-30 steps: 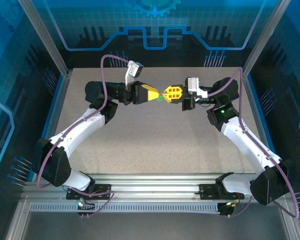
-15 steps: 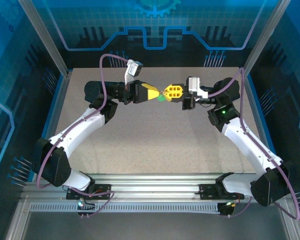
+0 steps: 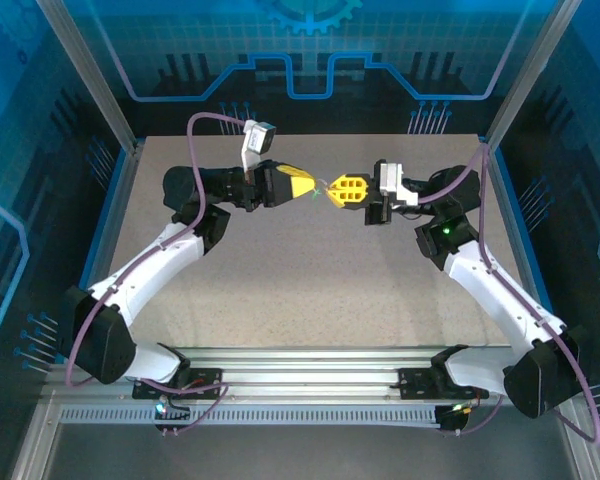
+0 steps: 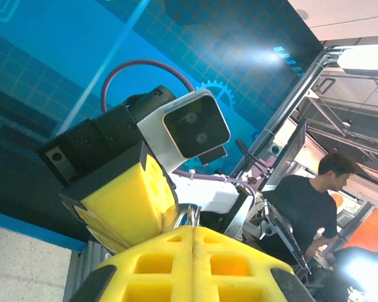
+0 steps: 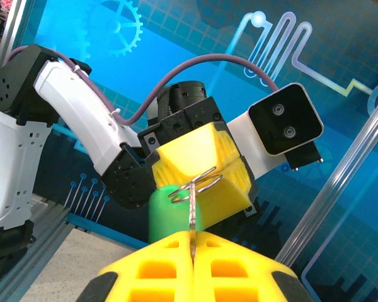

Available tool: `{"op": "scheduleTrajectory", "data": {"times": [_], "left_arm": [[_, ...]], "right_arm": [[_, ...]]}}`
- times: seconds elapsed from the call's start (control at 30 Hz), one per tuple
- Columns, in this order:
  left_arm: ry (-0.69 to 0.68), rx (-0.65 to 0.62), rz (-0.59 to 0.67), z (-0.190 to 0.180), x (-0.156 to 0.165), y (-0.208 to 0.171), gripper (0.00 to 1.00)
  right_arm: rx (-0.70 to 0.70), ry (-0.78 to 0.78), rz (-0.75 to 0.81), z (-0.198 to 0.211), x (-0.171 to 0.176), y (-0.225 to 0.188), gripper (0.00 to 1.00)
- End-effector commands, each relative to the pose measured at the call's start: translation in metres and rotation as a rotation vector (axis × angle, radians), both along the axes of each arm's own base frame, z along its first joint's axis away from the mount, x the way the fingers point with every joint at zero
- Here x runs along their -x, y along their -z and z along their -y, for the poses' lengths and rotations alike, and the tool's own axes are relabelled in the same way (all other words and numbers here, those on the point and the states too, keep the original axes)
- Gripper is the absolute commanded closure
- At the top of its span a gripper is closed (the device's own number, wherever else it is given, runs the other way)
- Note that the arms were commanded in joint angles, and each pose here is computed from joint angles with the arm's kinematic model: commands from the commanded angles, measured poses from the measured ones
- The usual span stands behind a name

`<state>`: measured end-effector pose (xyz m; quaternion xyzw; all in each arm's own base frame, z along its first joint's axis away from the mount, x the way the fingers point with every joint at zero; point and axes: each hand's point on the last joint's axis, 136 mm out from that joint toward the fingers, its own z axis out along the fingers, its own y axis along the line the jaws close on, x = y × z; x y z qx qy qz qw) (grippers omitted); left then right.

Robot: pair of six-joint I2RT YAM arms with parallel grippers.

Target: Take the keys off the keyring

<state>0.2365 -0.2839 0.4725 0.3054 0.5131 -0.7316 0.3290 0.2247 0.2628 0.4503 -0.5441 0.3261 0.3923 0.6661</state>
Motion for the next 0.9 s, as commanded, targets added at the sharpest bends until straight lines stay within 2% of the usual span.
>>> {"op": "scheduleTrajectory", "data": {"times": [0.0,0.17,0.2,0.23,0.33,0.53,0.63,0.7,0.87], "left_arm": [[-0.054,0.040,0.044,-0.009,0.001,-0.011,1.00],[-0.068,0.014,0.026,-0.006,-0.005,-0.002,1.00],[-0.066,0.014,0.033,-0.007,-0.004,0.000,0.97],[-0.069,0.018,0.040,-0.007,-0.003,0.001,0.82],[-0.093,0.020,0.046,-0.012,-0.003,0.004,0.70],[-0.186,0.016,0.052,-0.028,-0.013,0.009,0.56],[-0.223,0.005,0.089,-0.033,-0.012,0.010,0.54],[-0.244,-0.024,0.095,-0.033,-0.013,0.013,0.47],[-0.210,-0.032,0.105,-0.031,-0.008,0.010,0.44]], "right_arm": [[-0.025,0.002,0.064,0.003,0.012,-0.009,1.00],[-0.038,0.029,0.066,0.005,0.010,-0.013,1.00],[-0.038,0.034,0.066,0.005,0.011,-0.014,1.00],[-0.039,0.042,0.069,0.006,0.010,-0.015,1.00],[-0.030,0.051,0.064,0.007,0.010,-0.015,1.00],[-0.017,0.056,0.046,0.008,0.010,-0.014,1.00],[-0.001,0.049,0.019,0.007,0.008,-0.011,1.00],[0.009,0.039,0.004,0.006,0.009,-0.008,1.00],[0.019,0.010,-0.030,0.003,0.008,-0.004,1.00]]}}
